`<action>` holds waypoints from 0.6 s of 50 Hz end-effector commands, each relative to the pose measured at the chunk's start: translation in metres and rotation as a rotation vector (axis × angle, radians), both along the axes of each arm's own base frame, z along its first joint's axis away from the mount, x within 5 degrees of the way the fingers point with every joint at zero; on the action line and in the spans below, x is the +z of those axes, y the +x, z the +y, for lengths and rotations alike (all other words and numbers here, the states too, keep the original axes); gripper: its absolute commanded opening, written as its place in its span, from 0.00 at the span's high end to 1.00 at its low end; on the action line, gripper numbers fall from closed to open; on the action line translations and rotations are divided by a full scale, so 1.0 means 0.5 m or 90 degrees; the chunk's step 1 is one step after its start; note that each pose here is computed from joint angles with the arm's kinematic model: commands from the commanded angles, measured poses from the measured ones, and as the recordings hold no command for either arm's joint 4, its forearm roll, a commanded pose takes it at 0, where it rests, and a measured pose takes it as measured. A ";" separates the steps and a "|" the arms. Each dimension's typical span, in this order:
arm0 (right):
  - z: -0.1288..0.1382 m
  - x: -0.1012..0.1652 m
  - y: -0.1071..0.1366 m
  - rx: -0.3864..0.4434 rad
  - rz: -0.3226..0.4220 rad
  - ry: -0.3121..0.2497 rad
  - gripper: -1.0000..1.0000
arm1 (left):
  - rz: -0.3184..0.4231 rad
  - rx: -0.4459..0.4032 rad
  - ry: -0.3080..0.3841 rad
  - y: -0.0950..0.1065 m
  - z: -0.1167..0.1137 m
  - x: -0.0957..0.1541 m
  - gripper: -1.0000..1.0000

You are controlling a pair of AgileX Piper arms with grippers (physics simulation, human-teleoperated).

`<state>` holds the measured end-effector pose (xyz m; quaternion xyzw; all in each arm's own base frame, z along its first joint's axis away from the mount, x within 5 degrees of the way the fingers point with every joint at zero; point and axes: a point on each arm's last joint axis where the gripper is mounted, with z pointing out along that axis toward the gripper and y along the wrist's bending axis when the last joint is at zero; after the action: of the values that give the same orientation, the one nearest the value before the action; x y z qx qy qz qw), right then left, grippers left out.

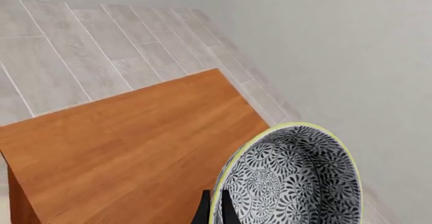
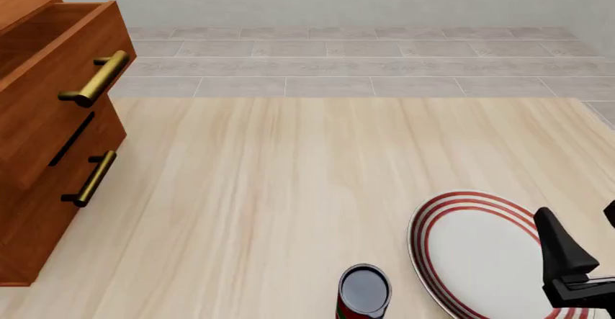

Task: Put the bowl on top of the cabinet.

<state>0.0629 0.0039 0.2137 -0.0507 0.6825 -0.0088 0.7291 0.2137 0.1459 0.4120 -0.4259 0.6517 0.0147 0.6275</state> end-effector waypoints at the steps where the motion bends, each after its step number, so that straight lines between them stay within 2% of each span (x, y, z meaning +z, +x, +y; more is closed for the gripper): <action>1: 0.000 0.000 0.002 0.000 0.001 -0.001 0.00 | -0.002 0.006 -0.009 0.001 0.007 -0.007 1.00; 30: -0.001 -0.004 -0.011 -0.001 0.001 0.001 0.00 | 0.008 0.021 -0.019 0.004 0.023 -0.031 1.00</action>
<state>0.0591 0.0036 0.2122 -0.0500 0.6827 -0.0089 0.7289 0.2143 0.1543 0.4019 -0.4436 0.6456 0.0129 0.6215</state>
